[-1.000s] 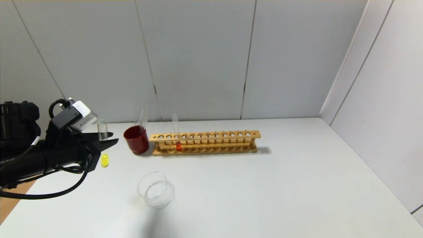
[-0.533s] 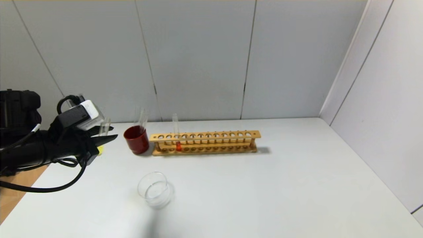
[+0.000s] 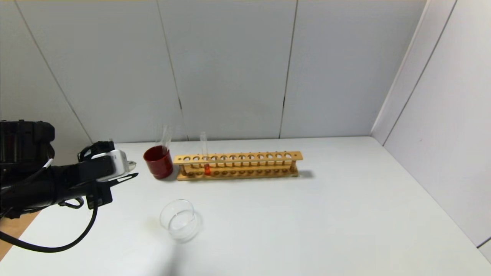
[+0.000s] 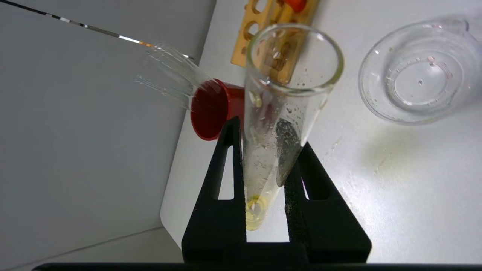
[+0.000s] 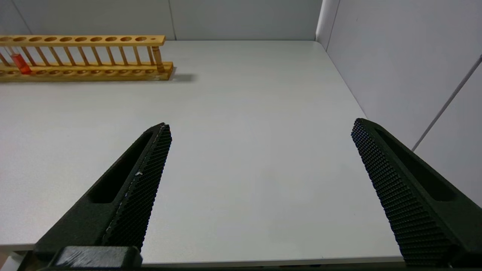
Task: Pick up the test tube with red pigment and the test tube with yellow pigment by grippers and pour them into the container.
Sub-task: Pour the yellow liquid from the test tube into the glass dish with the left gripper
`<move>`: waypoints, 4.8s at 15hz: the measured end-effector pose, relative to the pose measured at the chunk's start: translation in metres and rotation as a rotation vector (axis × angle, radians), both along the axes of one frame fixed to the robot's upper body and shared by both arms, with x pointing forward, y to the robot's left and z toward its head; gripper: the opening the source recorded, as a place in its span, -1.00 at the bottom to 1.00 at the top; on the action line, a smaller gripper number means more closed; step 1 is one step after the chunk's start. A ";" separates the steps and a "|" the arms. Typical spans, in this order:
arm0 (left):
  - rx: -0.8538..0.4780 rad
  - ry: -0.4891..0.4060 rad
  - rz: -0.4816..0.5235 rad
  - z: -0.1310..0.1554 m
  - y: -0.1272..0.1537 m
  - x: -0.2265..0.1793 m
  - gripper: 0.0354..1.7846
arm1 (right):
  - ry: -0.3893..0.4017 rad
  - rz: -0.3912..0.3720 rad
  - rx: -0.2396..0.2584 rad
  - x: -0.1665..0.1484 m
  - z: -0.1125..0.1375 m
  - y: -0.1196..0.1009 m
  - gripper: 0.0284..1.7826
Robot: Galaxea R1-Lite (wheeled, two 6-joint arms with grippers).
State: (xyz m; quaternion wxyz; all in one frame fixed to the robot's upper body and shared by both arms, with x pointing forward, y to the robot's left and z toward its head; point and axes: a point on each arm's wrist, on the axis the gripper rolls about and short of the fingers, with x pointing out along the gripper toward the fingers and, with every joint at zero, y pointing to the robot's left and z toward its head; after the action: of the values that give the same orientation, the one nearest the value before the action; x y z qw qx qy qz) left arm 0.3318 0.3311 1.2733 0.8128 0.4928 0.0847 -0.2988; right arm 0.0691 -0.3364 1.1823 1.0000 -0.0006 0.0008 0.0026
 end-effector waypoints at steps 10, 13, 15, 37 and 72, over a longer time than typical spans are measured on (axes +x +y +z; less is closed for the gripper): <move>0.153 -0.061 -0.092 -0.030 0.001 0.025 -0.66 | 0.000 0.000 0.000 0.000 0.000 0.000 0.96; 0.163 -0.046 -0.096 -0.039 0.001 0.030 -0.66 | 0.000 0.000 0.000 0.000 0.000 0.000 0.96; 0.208 -0.054 -0.117 -0.042 0.002 0.032 -0.66 | 0.000 0.000 0.000 0.000 0.000 0.000 0.96; 0.468 -0.106 -0.207 -0.064 -0.009 0.071 -0.66 | 0.000 0.000 0.000 0.000 0.000 0.000 0.96; 0.645 -0.168 -0.424 -0.085 -0.036 0.077 -0.66 | 0.000 0.000 0.000 0.000 0.000 0.000 0.96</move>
State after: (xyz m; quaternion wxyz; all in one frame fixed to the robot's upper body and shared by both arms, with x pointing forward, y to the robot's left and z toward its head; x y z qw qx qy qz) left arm 0.4085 0.2954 1.1886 0.5407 0.7522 0.0036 -0.3766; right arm 0.0691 -0.3364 1.1823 1.0000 -0.0006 0.0008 0.0028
